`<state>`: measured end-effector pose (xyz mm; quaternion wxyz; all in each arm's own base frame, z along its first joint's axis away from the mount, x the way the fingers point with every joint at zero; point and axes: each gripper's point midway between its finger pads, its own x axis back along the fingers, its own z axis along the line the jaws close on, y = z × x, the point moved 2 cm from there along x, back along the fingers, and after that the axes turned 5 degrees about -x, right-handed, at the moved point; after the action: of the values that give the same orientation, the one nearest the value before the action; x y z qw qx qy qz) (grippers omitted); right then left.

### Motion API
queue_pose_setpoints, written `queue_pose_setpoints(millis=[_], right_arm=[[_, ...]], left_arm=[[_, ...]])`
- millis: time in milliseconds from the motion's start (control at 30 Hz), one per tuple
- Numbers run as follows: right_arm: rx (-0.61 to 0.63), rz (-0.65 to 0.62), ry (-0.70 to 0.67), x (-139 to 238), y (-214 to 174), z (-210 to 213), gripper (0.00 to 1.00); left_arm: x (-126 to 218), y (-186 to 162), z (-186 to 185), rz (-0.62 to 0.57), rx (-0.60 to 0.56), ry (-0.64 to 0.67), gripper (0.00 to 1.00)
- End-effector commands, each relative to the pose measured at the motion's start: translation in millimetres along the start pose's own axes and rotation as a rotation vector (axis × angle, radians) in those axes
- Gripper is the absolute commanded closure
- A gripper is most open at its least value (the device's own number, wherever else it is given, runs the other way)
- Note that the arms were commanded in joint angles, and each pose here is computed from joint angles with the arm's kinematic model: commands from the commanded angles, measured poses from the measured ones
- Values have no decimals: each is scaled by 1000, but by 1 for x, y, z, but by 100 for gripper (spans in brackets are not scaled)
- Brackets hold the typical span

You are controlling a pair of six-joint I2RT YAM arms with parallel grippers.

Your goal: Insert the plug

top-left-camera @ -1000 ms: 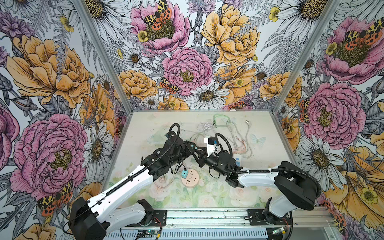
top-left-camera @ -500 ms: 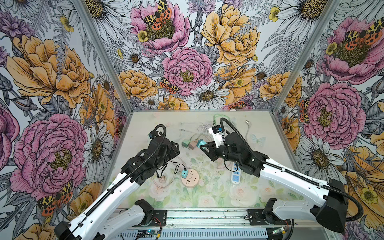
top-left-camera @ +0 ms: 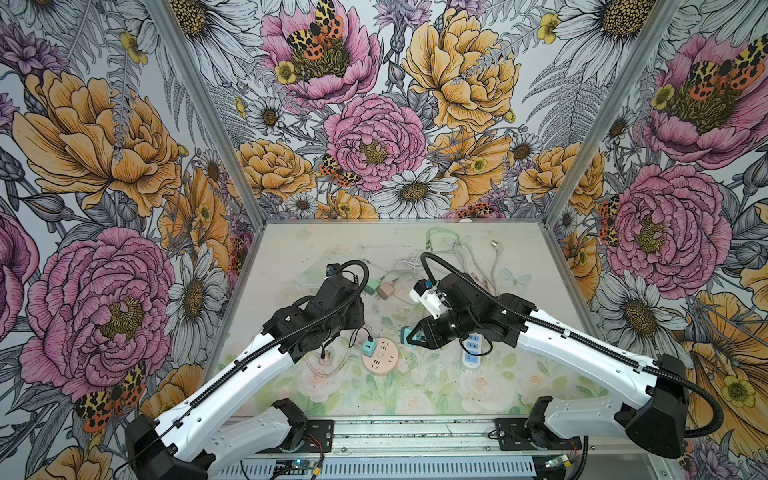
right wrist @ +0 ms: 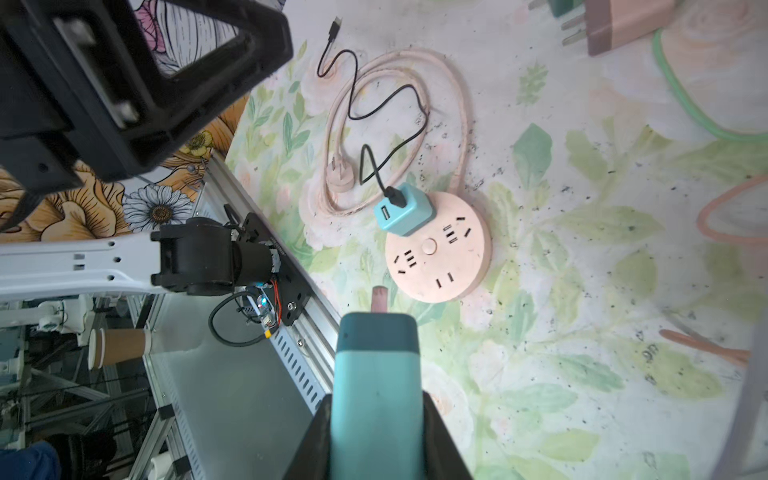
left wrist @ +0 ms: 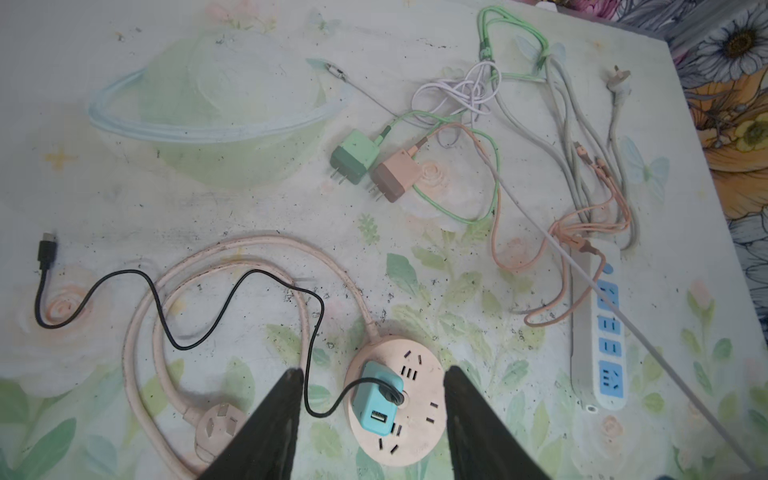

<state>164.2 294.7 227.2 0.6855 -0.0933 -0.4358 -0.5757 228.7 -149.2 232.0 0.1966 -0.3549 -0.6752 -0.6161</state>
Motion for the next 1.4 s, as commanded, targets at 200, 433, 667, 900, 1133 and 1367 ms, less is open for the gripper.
queue_pose_setpoints(millis=[200, 433, 667, 900, 1133, 1367], right_arm=[[59, 77, 125, 37, -2, 8, 100], [90, 99, 118, 45, -6, 3, 100], [82, 144, 153, 39, -13, 3, 100], [83, 174, 210, 35, -12, 12, 100], [93, 216, 232, 25, -10, 21, 100], [122, 222, 249, 25, -11, 31, 100]], left_arm=[[35, -25, -46, -81, -432, -199, 44], [43, -59, -88, -71, -824, -269, 45], [60, -50, -104, -160, -990, -311, 43], [67, -54, -130, -200, -1093, -447, 41], [70, -56, -150, -230, -1126, -542, 41], [67, -60, -164, -247, -1153, -592, 40]])
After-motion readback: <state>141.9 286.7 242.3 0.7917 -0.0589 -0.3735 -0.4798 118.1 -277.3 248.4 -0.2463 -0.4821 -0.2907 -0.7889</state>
